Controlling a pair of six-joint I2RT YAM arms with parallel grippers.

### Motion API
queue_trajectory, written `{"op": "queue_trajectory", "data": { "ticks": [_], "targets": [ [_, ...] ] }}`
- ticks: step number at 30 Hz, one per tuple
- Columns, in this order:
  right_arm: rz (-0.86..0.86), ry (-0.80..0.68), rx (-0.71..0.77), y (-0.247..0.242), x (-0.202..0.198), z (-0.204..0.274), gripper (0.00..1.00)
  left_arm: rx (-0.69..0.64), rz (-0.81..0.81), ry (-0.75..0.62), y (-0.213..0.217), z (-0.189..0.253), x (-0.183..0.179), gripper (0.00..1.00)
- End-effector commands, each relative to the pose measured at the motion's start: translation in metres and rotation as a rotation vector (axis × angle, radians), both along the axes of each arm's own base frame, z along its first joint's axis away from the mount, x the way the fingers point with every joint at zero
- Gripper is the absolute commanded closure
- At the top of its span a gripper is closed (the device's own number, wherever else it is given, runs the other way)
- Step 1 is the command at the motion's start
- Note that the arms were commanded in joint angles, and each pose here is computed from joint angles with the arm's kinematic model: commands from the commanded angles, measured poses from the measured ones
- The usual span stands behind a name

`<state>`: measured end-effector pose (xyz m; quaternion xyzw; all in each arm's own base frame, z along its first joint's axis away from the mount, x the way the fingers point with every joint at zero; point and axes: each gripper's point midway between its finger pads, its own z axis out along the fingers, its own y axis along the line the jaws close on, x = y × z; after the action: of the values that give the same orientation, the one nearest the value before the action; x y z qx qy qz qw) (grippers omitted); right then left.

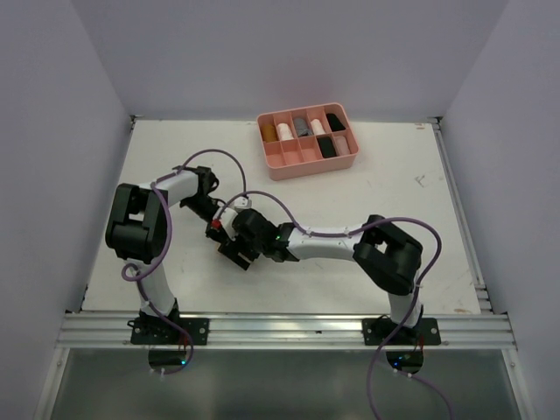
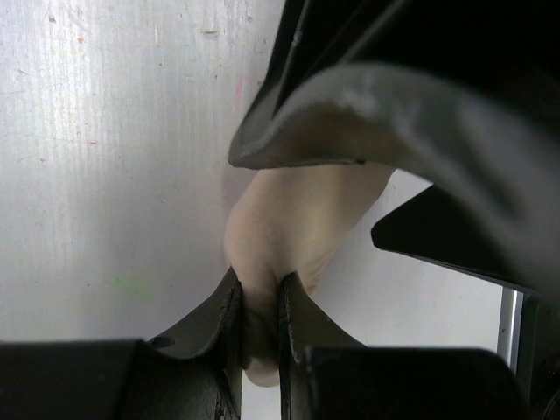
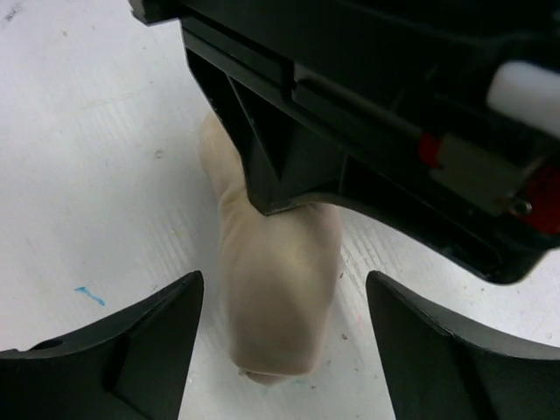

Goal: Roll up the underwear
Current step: Place the rolled underwear into the container

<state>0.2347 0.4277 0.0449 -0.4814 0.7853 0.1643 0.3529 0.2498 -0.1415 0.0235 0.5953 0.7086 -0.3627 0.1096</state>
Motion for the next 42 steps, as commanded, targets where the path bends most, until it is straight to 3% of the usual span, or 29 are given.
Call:
{"op": "queue_trajectory", "data": {
  "ticks": [1,8,12,14,23,31,33,38,40,42],
  "targets": [
    [0.006,-0.006,0.052,0.017,0.007,0.018,0.21,0.097,-0.057,-0.140,0.018,-0.025,0.030,0.92],
    [0.018,0.026,0.019,0.019,0.004,0.000,0.31,0.096,-0.060,-0.143,0.015,-0.025,0.032,0.92],
    [0.027,0.039,-0.006,0.016,0.003,-0.012,0.46,0.097,-0.059,-0.140,0.015,-0.025,0.031,0.92],
    [0.028,0.052,-0.025,0.014,0.001,-0.021,0.48,0.097,-0.057,-0.139,0.015,-0.025,0.031,0.90],
    [0.034,0.066,-0.090,-0.008,-0.007,-0.041,0.42,0.092,-0.046,-0.135,0.013,-0.024,0.032,0.84],
    [0.011,-0.024,-0.001,-0.016,-0.003,-0.032,0.42,0.085,-0.045,-0.112,0.012,-0.027,0.030,0.85],
    [0.020,-0.022,-0.015,-0.017,-0.003,-0.034,0.46,0.088,-0.045,-0.114,0.012,-0.027,0.030,0.85],
    [0.044,-0.002,-0.011,-0.010,-0.006,-0.036,0.79,0.090,-0.048,-0.116,0.011,-0.026,0.031,0.80],
    [0.058,0.018,-0.019,-0.010,-0.010,-0.041,0.98,0.088,-0.034,-0.113,0.009,-0.024,0.031,0.70],
    [0.064,0.038,-0.033,-0.013,-0.014,-0.044,1.00,0.065,-0.017,-0.122,0.005,-0.018,0.036,0.60]
  ]
}}
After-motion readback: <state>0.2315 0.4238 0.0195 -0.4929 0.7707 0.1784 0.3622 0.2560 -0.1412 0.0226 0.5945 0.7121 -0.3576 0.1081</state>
